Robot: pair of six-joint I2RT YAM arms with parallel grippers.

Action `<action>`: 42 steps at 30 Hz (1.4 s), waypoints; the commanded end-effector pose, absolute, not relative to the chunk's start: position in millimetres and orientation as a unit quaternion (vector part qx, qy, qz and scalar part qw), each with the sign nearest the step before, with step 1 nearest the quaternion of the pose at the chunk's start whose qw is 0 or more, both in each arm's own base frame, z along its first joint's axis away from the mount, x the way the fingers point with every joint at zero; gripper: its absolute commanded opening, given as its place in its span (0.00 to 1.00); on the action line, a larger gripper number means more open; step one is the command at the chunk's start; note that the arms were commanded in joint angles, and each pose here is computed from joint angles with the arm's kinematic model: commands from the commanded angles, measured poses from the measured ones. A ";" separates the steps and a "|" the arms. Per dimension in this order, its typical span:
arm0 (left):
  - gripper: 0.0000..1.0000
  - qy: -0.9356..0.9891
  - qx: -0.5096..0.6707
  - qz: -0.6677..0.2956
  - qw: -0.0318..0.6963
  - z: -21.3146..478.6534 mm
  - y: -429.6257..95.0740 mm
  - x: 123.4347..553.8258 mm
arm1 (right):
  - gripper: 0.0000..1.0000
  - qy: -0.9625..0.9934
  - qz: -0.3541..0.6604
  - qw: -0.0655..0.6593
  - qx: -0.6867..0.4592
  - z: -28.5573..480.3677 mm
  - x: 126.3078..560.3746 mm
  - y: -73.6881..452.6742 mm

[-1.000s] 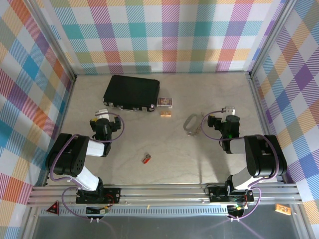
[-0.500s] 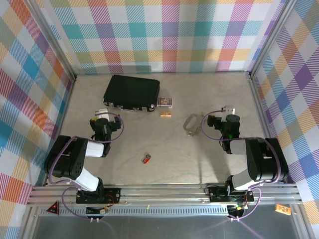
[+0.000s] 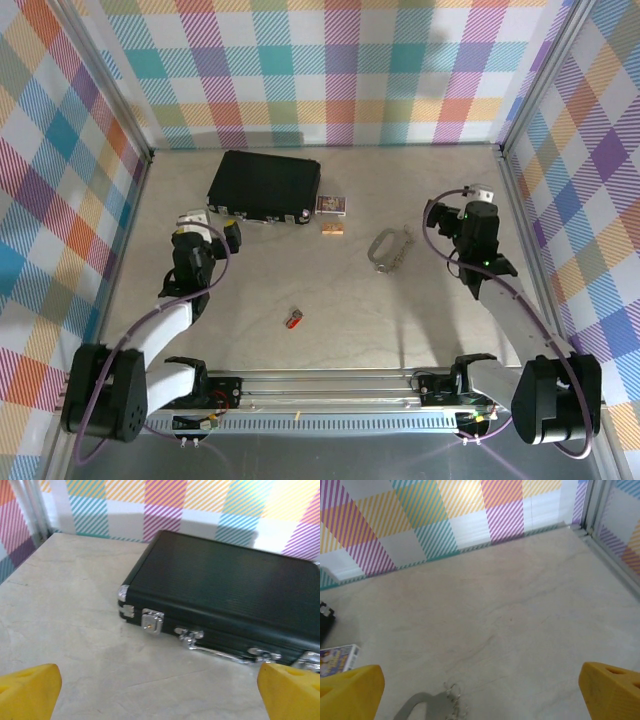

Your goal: Put the keys on the keyring

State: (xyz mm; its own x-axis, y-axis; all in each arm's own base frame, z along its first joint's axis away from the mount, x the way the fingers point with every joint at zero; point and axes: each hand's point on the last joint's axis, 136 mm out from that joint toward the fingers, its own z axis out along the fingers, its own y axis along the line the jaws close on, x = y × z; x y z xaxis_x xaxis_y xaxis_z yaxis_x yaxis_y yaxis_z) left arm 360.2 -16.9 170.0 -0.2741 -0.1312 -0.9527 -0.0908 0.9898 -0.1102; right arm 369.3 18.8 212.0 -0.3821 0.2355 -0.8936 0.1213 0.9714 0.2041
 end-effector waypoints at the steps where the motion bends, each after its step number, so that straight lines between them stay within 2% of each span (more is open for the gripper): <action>1: 1.00 0.813 -0.061 -0.094 0.572 174.4 -41.3 345.8 | 0.99 0.886 0.101 0.431 0.135 176.3 336.7 35.6; 9: 1.00 0.822 -0.135 -0.173 0.525 198.1 -49.6 317.7 | 0.99 0.924 0.158 0.337 0.088 154.8 302.6 76.7; 15: 1.00 0.860 -0.102 -0.211 0.453 192.2 -79.5 308.4 | 0.99 0.938 0.176 0.295 0.044 143.6 281.5 106.4; 20: 1.00 0.878 0.003 -0.248 0.408 191.8 -133.7 294.9 | 0.99 0.944 0.217 0.248 0.019 137.7 270.6 129.8; 27: 1.00 0.871 0.132 -0.316 0.352 181.5 -225.4 271.0 | 0.99 0.935 0.267 0.233 0.010 137.7 262.8 145.4; 36: 0.94 0.860 0.189 -0.380 0.284 147.7 -312.8 268.4 | 0.98 0.950 0.213 0.226 0.021 111.6 265.1 125.8; 42: 0.85 0.852 0.208 -0.403 0.263 133.1 -358.1 276.0 | 0.97 0.935 0.264 0.228 0.071 112.1 270.0 112.8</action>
State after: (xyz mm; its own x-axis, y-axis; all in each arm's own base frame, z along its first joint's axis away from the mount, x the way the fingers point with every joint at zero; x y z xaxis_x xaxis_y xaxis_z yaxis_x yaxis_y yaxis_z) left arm 269.3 -329.6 110.6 -0.8051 0.1637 -0.5701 0.5173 0.6640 -0.5399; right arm 268.1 113.0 107.7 -0.8943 0.2154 -0.3921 0.0092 0.8852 0.4652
